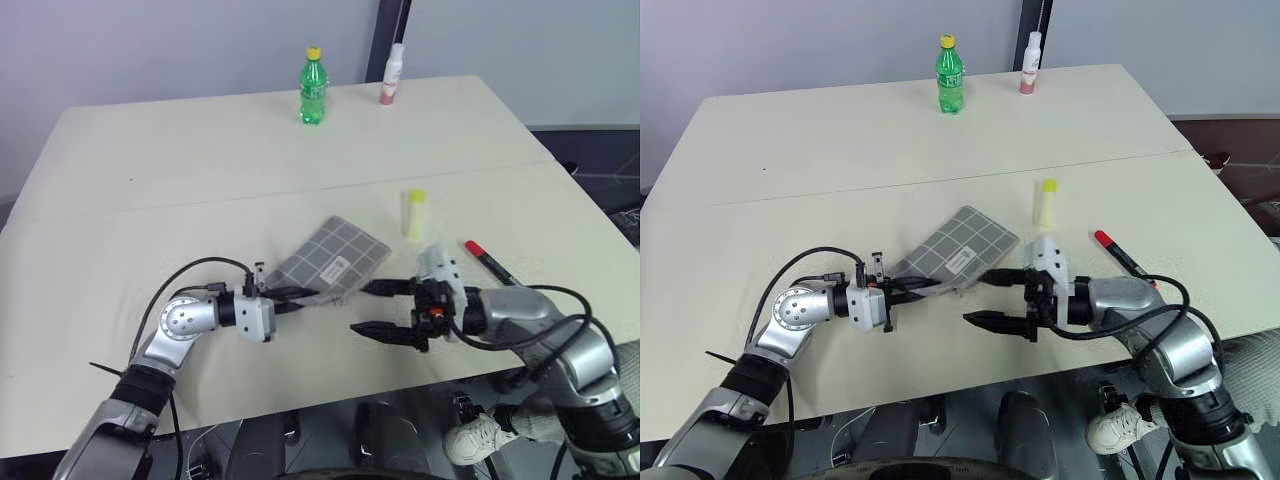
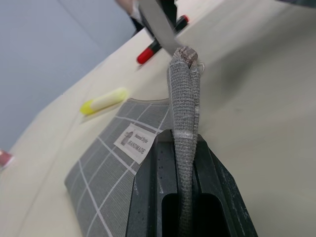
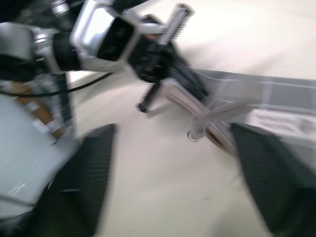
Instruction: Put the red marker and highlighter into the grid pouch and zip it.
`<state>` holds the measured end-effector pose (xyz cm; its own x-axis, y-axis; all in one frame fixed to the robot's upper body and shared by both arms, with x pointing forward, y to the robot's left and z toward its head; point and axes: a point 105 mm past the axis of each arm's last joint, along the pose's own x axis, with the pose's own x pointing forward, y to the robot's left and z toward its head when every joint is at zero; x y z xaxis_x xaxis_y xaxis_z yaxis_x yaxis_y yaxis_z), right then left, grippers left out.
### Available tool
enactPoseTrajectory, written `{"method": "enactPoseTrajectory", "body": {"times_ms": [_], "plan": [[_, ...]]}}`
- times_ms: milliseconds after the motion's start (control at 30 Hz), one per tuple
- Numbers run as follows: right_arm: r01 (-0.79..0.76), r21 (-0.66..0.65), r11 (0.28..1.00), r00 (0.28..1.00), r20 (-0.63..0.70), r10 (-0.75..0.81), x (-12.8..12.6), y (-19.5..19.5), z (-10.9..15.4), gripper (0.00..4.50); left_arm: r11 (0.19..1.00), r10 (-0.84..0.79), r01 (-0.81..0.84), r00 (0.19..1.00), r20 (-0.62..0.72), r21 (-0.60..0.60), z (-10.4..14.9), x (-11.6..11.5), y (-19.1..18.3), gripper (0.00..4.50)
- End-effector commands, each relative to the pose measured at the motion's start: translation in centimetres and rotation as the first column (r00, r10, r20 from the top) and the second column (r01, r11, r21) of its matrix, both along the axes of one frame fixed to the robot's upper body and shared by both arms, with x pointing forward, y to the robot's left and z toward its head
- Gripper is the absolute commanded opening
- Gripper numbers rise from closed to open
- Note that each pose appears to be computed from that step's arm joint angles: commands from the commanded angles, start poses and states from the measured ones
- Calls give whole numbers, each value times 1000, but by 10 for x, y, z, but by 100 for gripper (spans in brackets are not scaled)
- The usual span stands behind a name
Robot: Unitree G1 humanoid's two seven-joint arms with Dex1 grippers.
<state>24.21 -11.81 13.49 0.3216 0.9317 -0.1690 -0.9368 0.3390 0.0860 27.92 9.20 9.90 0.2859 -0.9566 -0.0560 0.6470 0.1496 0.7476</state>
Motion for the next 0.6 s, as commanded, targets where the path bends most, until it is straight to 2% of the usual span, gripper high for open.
{"method": "enactPoseTrajectory", "body": {"times_ms": [33, 167, 300, 433, 500, 600], "plan": [[94, 33, 995, 986, 133, -98, 1, -12, 21, 443, 998, 47, -45, 998, 47, -54, 14, 6, 7, 0], [292, 138, 946, 906, 277, -320, 14, -31, 47, 443, 990, 79, -76, 997, 18, -116, 21, 11, 12, 0], [433, 160, 887, 803, 380, -460, 27, -46, 54, 443, 990, 81, -78, 996, 21, -114, 21, 14, 12, 0], [508, 100, 856, 776, 378, -505, 46, -47, 47, 443, 992, 65, -60, 997, 46, -113, 26, 17, 8, 0], [558, 25, 829, 759, 388, -523, 57, -48, 35, 443, 993, 60, -53, 996, 62, -104, 26, 18, 8, 0], [648, -12, 761, 698, 408, -588, 72, -51, 28, 443, 994, 57, -50, 996, 70, -102, 26, 18, 7, 0]]}}
